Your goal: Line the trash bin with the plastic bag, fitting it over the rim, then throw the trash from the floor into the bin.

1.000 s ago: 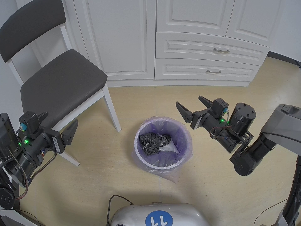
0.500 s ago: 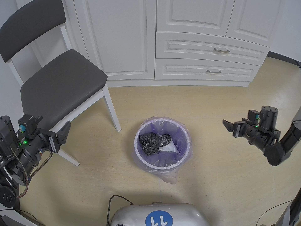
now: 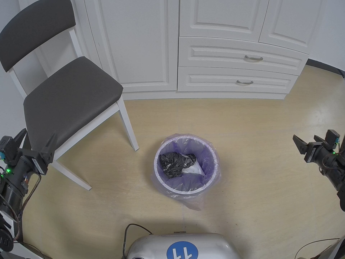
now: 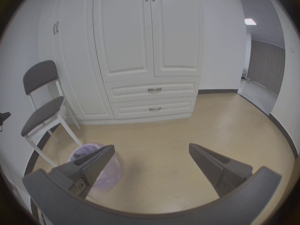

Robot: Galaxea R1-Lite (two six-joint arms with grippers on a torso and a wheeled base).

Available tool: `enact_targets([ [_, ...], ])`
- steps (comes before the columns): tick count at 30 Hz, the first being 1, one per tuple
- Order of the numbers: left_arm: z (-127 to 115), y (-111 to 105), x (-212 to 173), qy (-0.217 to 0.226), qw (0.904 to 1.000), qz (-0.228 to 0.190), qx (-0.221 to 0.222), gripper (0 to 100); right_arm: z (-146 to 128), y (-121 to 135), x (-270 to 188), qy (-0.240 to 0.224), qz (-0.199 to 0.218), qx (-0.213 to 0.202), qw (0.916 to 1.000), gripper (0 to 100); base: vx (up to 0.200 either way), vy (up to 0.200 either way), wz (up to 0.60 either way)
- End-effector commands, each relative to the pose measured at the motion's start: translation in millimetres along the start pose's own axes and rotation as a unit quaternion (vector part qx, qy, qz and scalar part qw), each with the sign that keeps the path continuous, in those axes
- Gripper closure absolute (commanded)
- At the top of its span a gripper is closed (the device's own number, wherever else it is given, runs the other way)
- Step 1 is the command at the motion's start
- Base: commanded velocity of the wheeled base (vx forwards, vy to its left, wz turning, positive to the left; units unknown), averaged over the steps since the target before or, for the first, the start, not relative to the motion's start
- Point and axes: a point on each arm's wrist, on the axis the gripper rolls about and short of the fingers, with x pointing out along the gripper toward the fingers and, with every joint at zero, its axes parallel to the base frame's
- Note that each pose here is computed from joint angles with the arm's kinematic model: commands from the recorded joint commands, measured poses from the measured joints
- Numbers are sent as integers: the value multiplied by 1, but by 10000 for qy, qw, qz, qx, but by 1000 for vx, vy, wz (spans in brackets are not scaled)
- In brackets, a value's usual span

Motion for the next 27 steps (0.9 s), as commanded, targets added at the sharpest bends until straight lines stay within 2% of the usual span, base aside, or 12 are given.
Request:
enact_targets([
  [1,24,15,-40,-945,9953,200,-110,0,23,2,-67,-950,232,60,9952,0,0,0,0],
  [6,29,19,-56,-1128,9932,261,101,0,27,6,-101,-1438,703,136,9870,0,0,0,0],
  [8,32,22,-67,-1193,9923,273,170,0,27,8,-119,-1709,928,178,9807,0,0,0,0],
  [13,38,28,-89,-1274,9912,279,209,0,27,6,-144,-2147,1025,201,9711,0,0,0,0],
  [20,41,34,-113,-1210,9920,268,231,0,24,2,-172,-2362,1050,207,9658,0,0,0,0],
  [27,36,39,-138,-1333,9898,438,228,0,1,-6,-231,-2383,1184,173,9638,0,0,0,0],
])
